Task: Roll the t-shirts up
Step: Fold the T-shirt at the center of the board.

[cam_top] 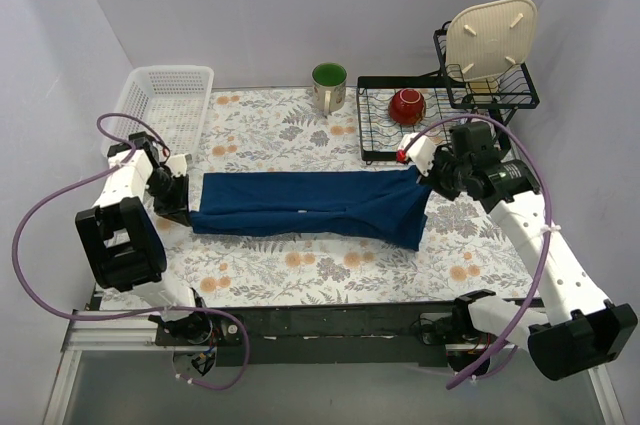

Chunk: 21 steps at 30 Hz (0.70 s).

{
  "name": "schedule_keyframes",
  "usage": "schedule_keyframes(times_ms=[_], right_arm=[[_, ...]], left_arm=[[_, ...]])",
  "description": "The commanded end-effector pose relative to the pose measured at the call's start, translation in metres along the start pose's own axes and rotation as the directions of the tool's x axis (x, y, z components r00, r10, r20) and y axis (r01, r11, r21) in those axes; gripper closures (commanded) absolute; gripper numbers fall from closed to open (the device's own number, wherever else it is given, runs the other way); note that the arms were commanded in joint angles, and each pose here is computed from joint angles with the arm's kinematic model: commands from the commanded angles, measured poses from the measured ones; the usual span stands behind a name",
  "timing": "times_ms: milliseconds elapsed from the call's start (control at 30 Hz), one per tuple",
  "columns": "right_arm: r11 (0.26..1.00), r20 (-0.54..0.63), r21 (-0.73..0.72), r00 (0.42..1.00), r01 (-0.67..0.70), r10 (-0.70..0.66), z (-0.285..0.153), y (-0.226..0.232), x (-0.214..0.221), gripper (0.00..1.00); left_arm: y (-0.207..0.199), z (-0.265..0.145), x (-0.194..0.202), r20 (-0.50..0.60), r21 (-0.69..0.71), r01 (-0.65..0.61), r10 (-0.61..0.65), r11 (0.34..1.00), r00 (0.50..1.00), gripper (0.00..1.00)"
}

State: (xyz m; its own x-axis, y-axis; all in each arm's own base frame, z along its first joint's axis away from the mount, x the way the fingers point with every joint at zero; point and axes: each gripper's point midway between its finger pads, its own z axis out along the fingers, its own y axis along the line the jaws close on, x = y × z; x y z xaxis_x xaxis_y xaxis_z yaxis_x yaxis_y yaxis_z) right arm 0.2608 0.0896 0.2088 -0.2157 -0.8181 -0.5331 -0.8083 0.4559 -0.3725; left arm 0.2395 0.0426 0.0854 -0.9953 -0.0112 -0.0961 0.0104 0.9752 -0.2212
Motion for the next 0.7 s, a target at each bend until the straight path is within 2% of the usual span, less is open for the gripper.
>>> schedule_keyframes(times_ms=[0, 267, 667], right_arm=[[0.997, 0.091, 0.048, 0.994, 0.057, -0.061, 0.001, -0.028, -0.030, 0.99], [0.991, 0.080, 0.032, 0.988, 0.127, -0.130, 0.019, -0.039, -0.032, 0.99], [0.992, 0.044, 0.035, 0.991, 0.125, -0.126, 0.050, -0.061, -0.023, 0.99]], left_arm=[[-0.012, -0.002, -0.023, 0.044, 0.022, -0.008, 0.007, 1.000, 0.999, 1.00], [-0.011, 0.007, -0.054, 0.054, -0.016, -0.018, 0.019, 1.000, 0.998, 1.00], [0.008, 0.016, -0.074, 0.052, -0.085, 0.002, 0.003, 0.996, 0.999, 1.00]])
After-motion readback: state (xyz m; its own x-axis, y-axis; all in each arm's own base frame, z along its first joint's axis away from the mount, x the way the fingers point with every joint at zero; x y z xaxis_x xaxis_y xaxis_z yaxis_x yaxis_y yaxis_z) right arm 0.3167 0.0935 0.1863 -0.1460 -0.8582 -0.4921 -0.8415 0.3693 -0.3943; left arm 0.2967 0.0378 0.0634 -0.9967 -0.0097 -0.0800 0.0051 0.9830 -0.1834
